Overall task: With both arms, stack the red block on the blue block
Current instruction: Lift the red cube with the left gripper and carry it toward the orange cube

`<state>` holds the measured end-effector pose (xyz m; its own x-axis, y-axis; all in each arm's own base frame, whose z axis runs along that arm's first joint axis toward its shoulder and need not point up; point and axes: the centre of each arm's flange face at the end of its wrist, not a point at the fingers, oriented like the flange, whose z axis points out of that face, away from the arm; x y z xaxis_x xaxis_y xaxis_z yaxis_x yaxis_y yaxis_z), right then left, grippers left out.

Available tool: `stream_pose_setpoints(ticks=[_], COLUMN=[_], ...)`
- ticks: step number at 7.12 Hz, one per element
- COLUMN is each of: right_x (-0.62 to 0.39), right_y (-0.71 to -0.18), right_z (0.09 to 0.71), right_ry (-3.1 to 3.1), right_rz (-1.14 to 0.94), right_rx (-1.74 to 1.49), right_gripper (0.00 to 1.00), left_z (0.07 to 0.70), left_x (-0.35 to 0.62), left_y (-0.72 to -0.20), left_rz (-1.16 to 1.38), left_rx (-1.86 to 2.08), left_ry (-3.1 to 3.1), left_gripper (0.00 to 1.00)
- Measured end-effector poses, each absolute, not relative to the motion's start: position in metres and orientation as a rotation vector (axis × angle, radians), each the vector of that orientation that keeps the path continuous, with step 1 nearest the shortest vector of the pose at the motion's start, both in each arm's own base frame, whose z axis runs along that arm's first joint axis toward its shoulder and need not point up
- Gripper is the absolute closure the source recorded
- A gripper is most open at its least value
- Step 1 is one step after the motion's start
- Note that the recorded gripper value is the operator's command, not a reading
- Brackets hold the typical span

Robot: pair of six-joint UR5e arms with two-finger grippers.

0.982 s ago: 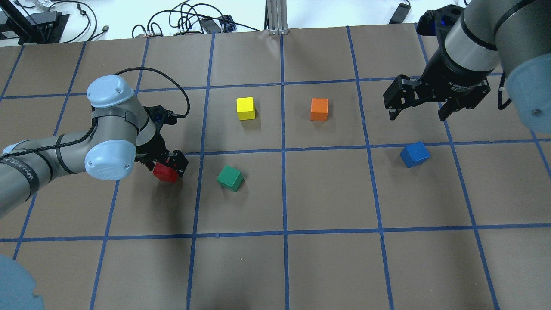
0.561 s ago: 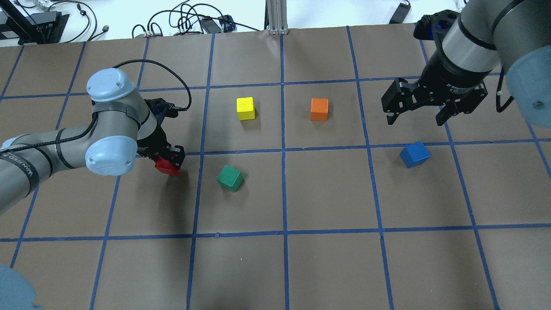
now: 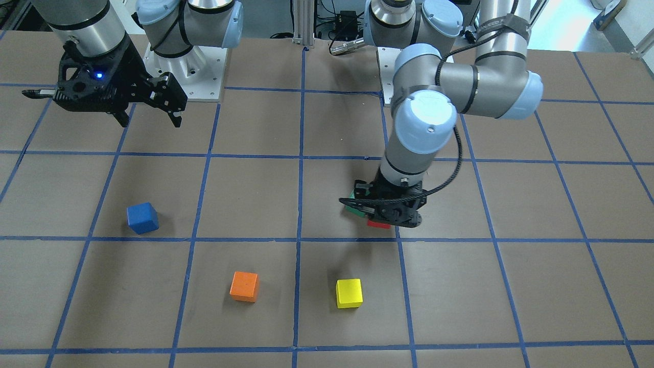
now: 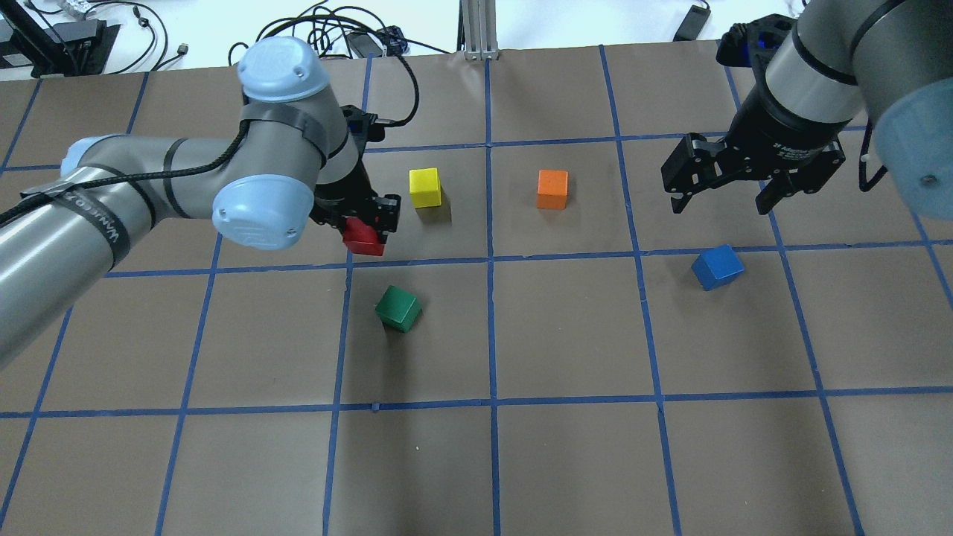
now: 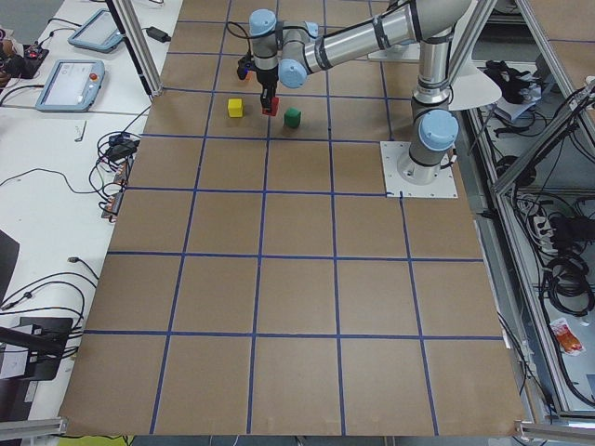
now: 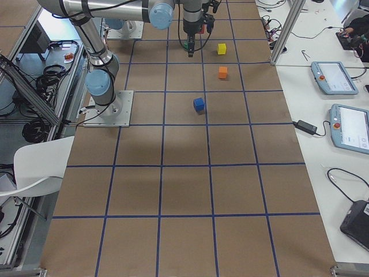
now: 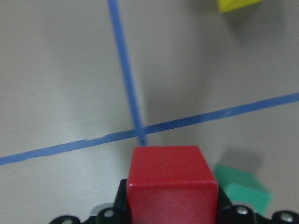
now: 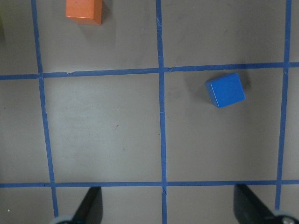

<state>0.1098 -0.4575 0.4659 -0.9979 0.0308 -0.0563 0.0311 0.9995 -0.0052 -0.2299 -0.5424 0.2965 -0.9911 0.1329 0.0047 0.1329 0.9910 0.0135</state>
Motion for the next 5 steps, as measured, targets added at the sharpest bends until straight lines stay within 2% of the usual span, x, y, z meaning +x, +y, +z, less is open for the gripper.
stream_pose_setpoints(ticks=[2, 4, 5], right_x=[0.108, 0.107, 0.106], right_y=[-0.458, -0.458, -0.458], right_z=[0.466, 0.464, 0.465], right_ry=[3.088, 3.087, 3.088], right_rz=[-0.015, -0.011, -0.014], right_rx=[0.059, 0.056, 0.060], right_gripper=[0.00, 0.00, 0.00], left_z=[0.282, 0.240, 0.222], left_x=[-0.321, -0.358, -0.365], left_y=[-0.530, -0.533, -0.538], left_rz=[-0.004, 0.028, 0.039], left_rx=[-0.091, -0.056, -0.055], left_ry=[-3.126, -3.118, -3.116], left_gripper=[1.00, 1.00, 0.67])
